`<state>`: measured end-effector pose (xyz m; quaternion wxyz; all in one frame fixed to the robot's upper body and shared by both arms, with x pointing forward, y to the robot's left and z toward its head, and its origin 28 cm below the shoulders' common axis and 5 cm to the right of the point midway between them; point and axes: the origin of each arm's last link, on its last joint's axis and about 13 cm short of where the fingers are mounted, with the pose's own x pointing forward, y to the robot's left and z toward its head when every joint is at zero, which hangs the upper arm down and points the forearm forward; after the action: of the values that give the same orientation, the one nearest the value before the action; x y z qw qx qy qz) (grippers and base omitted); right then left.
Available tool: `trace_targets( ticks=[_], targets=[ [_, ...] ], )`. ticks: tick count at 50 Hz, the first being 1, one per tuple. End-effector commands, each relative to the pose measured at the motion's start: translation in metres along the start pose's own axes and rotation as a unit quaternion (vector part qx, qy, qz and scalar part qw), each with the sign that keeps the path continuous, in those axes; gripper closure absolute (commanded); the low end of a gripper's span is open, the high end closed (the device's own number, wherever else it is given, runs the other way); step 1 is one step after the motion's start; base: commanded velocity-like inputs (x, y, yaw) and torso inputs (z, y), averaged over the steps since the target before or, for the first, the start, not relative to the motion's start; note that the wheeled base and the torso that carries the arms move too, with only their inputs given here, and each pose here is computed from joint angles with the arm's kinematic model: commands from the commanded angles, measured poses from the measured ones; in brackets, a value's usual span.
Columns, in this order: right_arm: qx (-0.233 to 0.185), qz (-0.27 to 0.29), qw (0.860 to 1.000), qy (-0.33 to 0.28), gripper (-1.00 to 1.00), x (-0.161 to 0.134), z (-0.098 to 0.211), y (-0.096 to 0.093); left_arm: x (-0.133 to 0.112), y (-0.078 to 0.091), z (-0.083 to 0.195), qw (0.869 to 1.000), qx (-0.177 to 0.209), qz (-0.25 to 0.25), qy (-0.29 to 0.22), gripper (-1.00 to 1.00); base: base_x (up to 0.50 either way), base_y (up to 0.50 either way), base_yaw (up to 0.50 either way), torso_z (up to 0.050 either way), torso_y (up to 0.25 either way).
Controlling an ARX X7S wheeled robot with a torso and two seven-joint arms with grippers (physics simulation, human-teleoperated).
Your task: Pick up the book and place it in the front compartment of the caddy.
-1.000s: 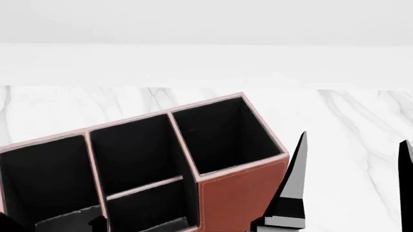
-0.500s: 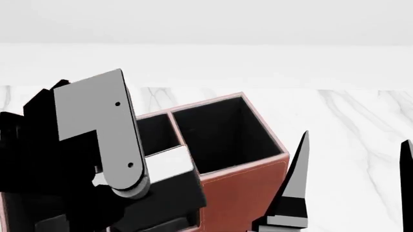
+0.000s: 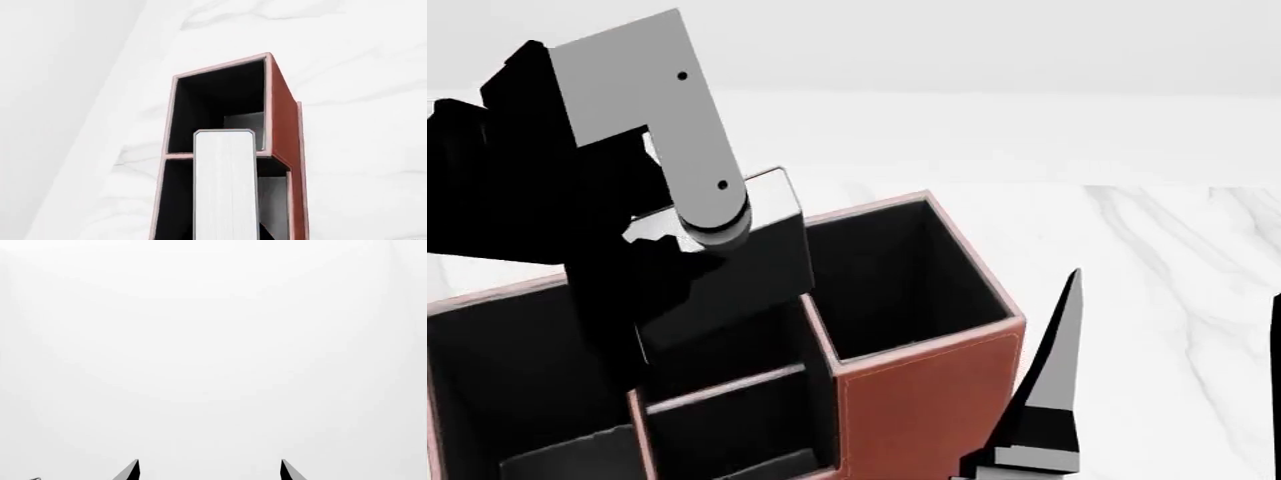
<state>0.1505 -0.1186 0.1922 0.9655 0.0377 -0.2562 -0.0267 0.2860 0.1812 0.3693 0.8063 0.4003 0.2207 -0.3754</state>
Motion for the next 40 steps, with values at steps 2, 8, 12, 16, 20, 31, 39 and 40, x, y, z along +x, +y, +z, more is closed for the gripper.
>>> trace_targets(
  ticks=[2,8,12,16,20,31,39,40],
  targets=[
    [0.0,-0.004,1.0,-0.002,-1.0,0.0,0.001,-0.002,0.015,0.016,-0.007,0.998,0.02,0.058,0.016,1.0,0.0,0.0,0.0,0.0,0.0],
    [0.0,-0.005,1.0,-0.003,-1.0,0.0,0.001,-0.002,0.028,0.014,-0.016,0.998,0.025,0.053,0.039,1.0,0.0,0.0,0.0,0.0,0.002],
    [0.0,-0.007,1.0,-0.004,-1.0,0.0,0.002,-0.003,0.036,0.013,-0.019,0.997,0.033,0.055,0.046,1.0,0.0,0.0,0.0,0.0,0.003],
    [-0.001,-0.01,1.0,-0.005,-1.0,-0.001,0.004,-0.004,0.04,0.013,-0.019,0.997,0.033,0.055,0.046,1.0,0.0,0.0,0.0,0.0,0.0],
    [0.0,-0.011,1.0,-0.006,-1.0,-0.001,0.005,-0.004,0.046,0.013,-0.021,0.997,0.035,0.056,0.049,1.0,0.0,0.0,0.0,0.0,0.003],
    [-0.001,-0.015,1.0,-0.009,-1.0,-0.001,0.006,-0.006,0.064,0.016,-0.034,0.997,0.023,0.051,0.047,1.0,0.0,0.0,0.0,0.0,0.001],
    [0.0,-0.015,1.0,-0.009,-1.0,-0.001,0.006,-0.006,0.072,0.017,-0.041,0.998,0.01,0.052,0.046,1.0,0.0,0.0,0.0,0.002,0.003],
    [0.001,-0.015,1.0,-0.008,-1.0,-0.001,0.006,-0.006,0.073,0.017,-0.042,0.998,0.01,0.052,0.045,1.0,0.0,0.0,0.0,0.0,0.0]
  ],
)
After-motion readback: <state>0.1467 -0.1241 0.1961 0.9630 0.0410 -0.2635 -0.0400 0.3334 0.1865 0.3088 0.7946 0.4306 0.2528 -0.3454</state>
